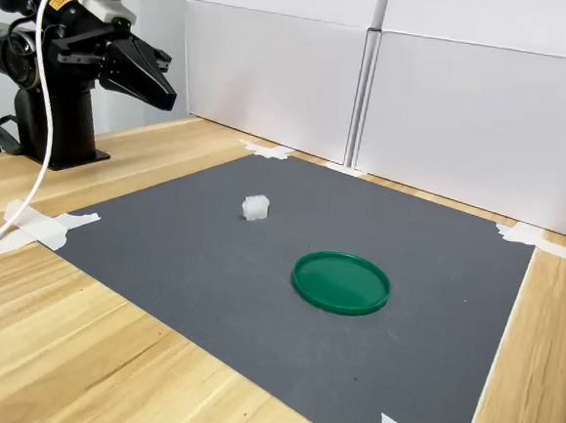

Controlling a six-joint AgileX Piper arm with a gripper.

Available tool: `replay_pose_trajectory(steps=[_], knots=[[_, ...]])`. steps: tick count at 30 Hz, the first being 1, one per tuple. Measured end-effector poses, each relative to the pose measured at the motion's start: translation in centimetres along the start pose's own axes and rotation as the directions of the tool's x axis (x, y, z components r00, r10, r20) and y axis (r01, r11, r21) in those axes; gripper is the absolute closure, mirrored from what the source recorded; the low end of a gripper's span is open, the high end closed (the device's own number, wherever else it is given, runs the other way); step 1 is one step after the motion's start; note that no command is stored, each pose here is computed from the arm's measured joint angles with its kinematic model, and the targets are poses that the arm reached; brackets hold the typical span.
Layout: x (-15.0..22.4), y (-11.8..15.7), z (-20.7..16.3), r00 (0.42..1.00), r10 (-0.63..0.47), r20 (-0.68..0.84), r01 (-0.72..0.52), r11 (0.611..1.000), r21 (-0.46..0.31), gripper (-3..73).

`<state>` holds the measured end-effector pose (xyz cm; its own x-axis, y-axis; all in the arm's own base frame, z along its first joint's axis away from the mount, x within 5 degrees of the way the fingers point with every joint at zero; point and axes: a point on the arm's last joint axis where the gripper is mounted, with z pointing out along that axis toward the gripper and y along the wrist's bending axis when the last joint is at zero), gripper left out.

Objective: Grasp a white terminal and put it in the green lid.

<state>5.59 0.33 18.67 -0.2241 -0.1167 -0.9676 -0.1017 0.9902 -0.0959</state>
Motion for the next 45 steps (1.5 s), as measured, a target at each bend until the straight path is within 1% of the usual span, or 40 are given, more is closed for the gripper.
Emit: replay_pose_trajectory(steps=[21, 24, 27, 37, 45], knots=[[0.0, 0.0, 0.0, 1.000, 0.000, -0.002, 0.000, 1.000, 0.000, 71.6], [0.1, 0.0, 0.2, 1.000, -0.001, -0.026, 0.001, 1.000, -0.002, 71.6], [0.1, 0.0, 0.4, 0.995, 0.007, -0.101, -0.008, 1.000, -0.007, 71.6], [-4.2, -0.4, 1.2, 0.966, 0.024, -0.256, -0.028, 1.000, -0.012, 71.6], [-7.9, -0.7, 3.4, 0.923, 0.015, -0.385, -0.023, 1.000, -0.016, 71.6]])
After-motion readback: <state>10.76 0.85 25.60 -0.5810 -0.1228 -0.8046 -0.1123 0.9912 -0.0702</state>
